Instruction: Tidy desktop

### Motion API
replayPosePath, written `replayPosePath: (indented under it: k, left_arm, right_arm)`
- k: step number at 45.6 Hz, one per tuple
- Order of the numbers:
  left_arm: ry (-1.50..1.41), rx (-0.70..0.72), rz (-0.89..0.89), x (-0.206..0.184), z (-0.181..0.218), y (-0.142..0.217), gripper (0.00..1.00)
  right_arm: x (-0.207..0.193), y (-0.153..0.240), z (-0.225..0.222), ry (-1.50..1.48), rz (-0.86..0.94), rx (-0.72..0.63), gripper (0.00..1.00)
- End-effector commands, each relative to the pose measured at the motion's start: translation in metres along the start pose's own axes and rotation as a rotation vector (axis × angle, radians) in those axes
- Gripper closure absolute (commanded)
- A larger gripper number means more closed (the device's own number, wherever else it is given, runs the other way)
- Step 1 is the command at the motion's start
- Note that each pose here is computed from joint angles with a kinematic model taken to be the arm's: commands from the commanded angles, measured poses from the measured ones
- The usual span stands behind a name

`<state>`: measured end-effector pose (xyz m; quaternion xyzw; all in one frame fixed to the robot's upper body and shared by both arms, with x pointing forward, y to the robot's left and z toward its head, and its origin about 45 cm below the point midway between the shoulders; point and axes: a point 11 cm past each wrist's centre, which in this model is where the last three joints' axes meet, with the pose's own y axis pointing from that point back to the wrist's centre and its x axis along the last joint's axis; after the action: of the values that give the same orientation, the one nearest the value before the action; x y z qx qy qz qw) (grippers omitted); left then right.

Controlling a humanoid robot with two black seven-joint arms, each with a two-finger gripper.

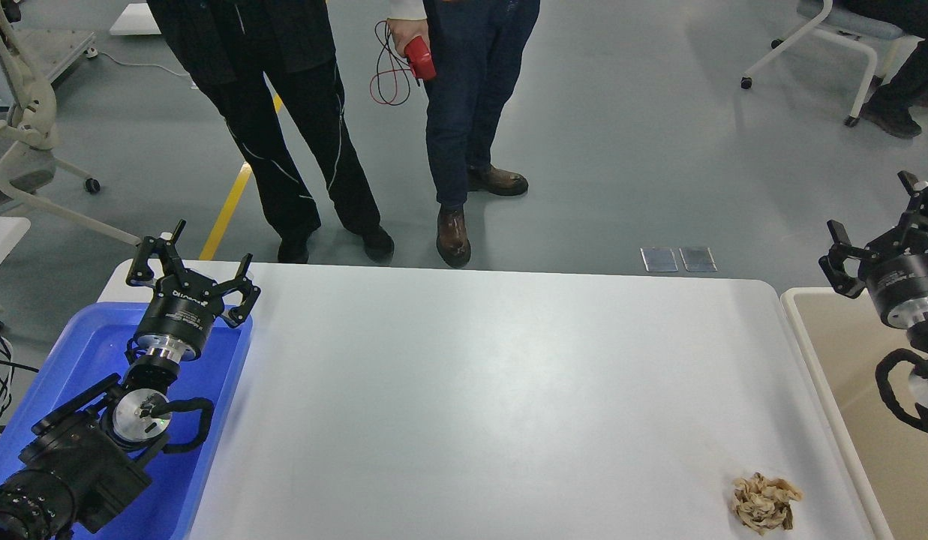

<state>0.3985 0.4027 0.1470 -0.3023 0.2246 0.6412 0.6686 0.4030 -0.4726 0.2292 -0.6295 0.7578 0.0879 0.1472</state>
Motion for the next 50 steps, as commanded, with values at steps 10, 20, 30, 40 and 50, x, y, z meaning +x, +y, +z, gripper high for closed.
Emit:
replayPosePath:
  k: [10, 20, 30, 40, 50]
  left_arm:
    - [0.000, 0.000, 0.000, 0.000, 0.000, 0.000, 0.00]
    - [0.000, 0.000, 0.000, 0.000, 0.000, 0.000, 0.00]
    - [0.000, 0.000, 0.000, 0.000, 0.000, 0.000, 0.00]
    - [0.000, 0.000, 0.000, 0.000, 0.000, 0.000, 0.00]
    - [0.000, 0.000, 0.000, 0.000, 0.000, 0.000, 0.00]
  right_arm:
    - [-0.006, -0.004, -0.003, -0.003, -0.011, 0.010, 0.00]
    - [-0.009, -0.004, 0.001, 0.015, -0.022, -0.008, 0.00]
    - [-0.004, -0.007, 0.011, 0.051, -0.007, -0.048, 0.00]
    - [-0.006, -0.010, 0.002, 0.100, -0.039, -0.051, 0.00]
    - [-0.019, -0.017, -0.002, 0.167, -0.090, -0.064, 0.00]
